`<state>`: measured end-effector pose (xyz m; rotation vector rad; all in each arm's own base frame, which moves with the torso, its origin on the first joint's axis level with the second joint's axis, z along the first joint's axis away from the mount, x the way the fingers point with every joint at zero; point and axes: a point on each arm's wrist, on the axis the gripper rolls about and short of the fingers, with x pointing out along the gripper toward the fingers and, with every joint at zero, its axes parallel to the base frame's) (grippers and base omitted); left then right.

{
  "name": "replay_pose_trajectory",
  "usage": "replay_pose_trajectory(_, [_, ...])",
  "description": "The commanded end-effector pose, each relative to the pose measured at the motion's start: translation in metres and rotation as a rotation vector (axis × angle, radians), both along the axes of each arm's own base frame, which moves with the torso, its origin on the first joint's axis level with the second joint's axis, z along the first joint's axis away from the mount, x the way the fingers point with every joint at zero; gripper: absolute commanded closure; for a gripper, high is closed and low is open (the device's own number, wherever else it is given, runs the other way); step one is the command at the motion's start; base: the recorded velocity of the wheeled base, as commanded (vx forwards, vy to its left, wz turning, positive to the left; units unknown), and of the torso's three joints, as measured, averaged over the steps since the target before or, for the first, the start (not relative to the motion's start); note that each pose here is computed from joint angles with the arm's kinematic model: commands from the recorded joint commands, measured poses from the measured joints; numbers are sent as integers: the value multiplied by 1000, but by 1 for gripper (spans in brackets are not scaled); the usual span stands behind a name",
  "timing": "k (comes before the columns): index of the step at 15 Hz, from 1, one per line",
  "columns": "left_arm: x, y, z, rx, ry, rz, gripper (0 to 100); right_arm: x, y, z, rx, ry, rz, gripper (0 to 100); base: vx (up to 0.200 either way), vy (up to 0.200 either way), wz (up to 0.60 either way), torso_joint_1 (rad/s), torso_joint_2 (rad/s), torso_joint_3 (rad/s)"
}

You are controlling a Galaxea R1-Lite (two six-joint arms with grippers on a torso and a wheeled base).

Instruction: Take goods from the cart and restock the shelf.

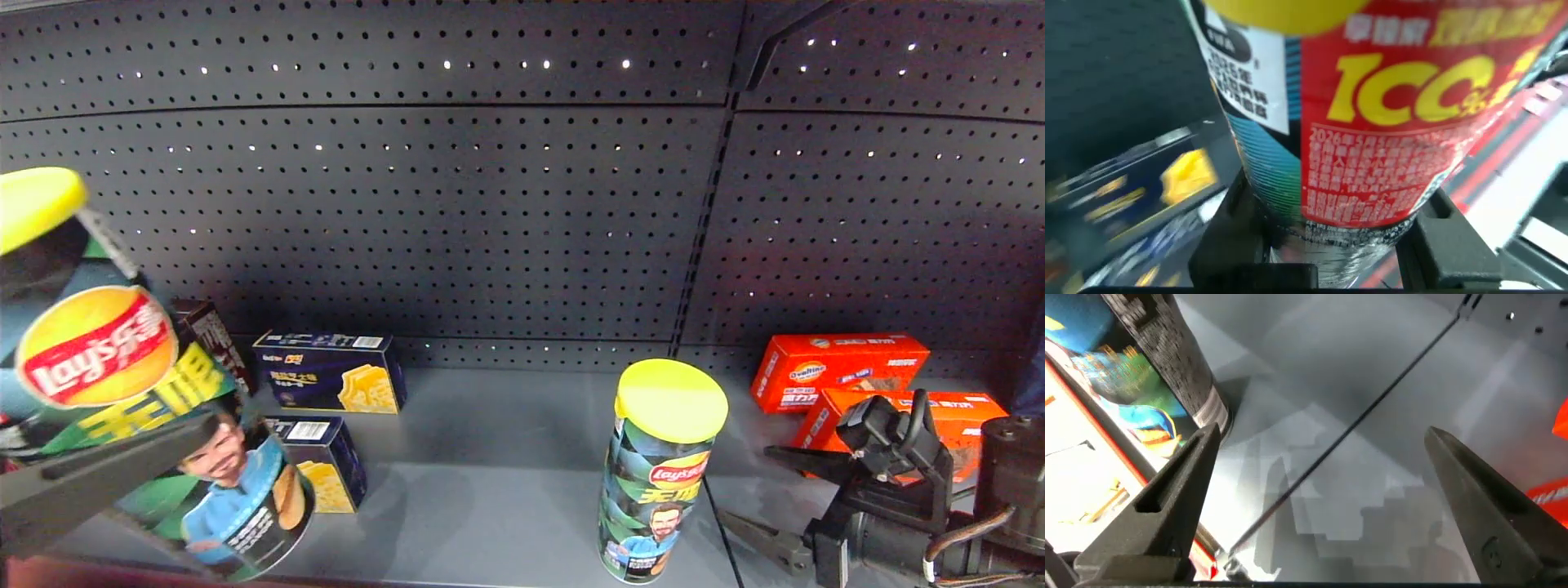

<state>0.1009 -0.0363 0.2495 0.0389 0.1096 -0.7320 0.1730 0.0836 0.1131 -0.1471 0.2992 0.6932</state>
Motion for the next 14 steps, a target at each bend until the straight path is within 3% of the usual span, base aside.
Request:
replay_pose_trajectory(1, [57,-22,-4,24,105,-58,100,-1,-3,-1,-1,1,-12,0,0,0,0,0,0,0])
replay_pose_trajectory(3, [83,-38,0,22,109,-119,100,0,-5,0,0,-1,-25,0,0,0,0,0,0,0])
replay_pose_trajectory(5, [107,-49,-8,53,119,-140,100,-2,-6,0,0,-1,-25,0,0,0,0,0,0,0])
replay_pose_trajectory(6, [115,-56,-11,54,116,-157,100,-3,-7,-2,-2,5,-25,0,0,0,0,0,0,0])
replay_pose_trajectory(8, [128,-67,-17,27,109,-272,100,-5,-8,-3,-4,12,-27,0,0,0,0,0,0,0])
replay_pose_trajectory(9, [139,-73,-21,3,92,-370,100,-4,-10,-4,-5,14,-39,0,0,0,0,0,0,0])
replay_pose_trajectory(10, [148,-78,-24,-6,78,-405,100,-5,-11,-4,-5,14,-41,0,0,0,0,0,0,0])
replay_pose_trajectory(14, [193,-95,-35,-9,77,-431,100,-5,-11,-3,-5,12,-44,0,0,0,0,0,0,0])
